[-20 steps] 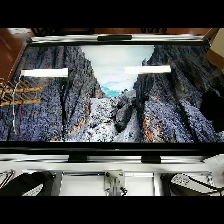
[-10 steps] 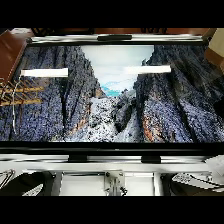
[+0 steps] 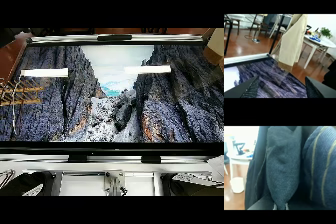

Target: Fold the shirts.

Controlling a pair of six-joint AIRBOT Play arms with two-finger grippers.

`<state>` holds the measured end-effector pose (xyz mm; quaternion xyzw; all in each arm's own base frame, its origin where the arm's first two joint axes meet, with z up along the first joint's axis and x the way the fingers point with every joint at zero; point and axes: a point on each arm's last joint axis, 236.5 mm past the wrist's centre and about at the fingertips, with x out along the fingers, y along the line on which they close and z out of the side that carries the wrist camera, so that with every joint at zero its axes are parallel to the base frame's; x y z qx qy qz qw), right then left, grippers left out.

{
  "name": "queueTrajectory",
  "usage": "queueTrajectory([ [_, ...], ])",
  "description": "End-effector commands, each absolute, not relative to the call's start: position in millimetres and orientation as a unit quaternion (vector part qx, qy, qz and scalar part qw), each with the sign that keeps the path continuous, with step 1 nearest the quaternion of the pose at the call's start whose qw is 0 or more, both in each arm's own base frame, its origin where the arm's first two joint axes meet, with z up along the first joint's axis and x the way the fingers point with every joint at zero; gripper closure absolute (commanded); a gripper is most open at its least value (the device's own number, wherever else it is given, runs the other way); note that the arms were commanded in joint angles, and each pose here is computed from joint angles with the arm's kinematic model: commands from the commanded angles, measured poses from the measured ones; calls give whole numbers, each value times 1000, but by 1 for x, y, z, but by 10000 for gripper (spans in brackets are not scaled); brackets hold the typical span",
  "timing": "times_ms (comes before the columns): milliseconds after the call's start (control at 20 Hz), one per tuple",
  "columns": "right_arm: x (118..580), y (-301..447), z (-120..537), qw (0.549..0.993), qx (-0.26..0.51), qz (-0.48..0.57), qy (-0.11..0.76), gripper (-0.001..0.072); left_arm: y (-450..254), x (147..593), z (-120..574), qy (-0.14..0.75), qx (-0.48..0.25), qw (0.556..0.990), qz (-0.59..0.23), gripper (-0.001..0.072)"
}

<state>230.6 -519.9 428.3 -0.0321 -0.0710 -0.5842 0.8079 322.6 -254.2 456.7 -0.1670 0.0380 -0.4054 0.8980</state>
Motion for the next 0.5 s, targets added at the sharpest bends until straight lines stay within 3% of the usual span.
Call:
queueTrajectory([
  [0,226,-534,412,804,-12,-591,-65,623,-256,321,453,56,-184,893,-408,42],
  [150,207,-541,406,792,-4,-607,-57,623,-256,321,452,57,-186,892,-407,41],
  [450,123,-534,413,736,22,-676,-29,623,-247,326,474,14,-207,895,-394,41],
])
